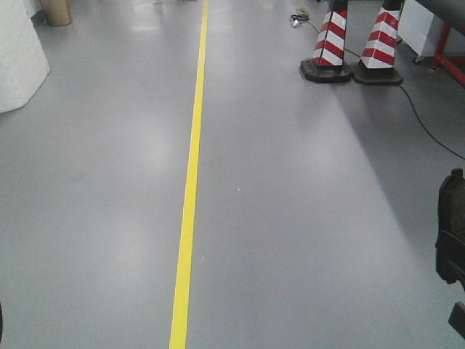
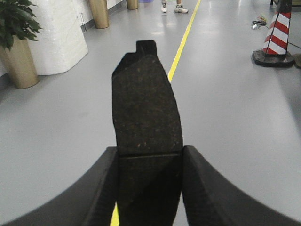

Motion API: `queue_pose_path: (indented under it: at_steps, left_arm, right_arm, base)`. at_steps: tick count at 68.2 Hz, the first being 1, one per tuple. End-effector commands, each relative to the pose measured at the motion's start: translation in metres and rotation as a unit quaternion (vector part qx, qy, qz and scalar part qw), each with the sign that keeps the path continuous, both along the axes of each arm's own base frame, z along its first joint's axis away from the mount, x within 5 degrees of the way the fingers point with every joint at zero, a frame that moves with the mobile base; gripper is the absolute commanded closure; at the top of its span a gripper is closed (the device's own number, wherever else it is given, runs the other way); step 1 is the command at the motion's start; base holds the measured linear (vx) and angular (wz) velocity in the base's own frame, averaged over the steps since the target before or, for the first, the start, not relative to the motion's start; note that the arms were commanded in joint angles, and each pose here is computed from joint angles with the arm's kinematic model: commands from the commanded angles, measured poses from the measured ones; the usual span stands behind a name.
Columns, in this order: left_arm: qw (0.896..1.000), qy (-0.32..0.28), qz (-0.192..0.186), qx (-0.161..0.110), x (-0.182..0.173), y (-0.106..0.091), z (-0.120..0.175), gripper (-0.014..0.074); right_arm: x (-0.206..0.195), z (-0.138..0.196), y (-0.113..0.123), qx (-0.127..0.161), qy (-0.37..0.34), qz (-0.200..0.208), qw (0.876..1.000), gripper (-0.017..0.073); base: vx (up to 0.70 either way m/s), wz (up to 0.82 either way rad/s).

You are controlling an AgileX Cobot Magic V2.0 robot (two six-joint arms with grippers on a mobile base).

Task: Move and align brake pads A on conveyor
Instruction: 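Drive the base along the yellow line past the striped cones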

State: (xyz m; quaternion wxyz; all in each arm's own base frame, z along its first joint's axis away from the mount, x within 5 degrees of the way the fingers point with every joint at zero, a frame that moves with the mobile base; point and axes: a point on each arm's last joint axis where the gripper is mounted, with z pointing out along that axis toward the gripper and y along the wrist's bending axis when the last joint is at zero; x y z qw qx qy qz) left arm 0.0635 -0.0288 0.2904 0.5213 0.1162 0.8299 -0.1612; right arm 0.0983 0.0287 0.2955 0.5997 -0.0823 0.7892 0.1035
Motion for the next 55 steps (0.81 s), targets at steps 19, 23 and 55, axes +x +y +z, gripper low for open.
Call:
queue_pose_path:
  at_steps: [19,23,55]
  left_arm:
    - [0.998,-0.050,-0.005,-0.030,0.0017,-0.0020,0.0171,0.0599]
    - [0.998,-0.050,-0.005,-0.030,0.0017,-0.0020,0.0171,0.0599]
    - [0.998,-0.050,-0.005,-0.030,0.0017,-0.0020,0.0171,0.0599]
  right_arm:
    - [0.0010,0.0189,0.0018,0.010,-0.061,0.010,0.998,0.0564]
    - [0.0010,0.0189,0.0018,0.010,-0.061,0.010,0.998,0.0564]
    - [0.0009,0.0182,0.0016,0.009,-0.058,0.009,0.998,0.0564]
  base:
    - [0.77,0.00]
    - [0.78,0.04]
    - [0.80,0.03]
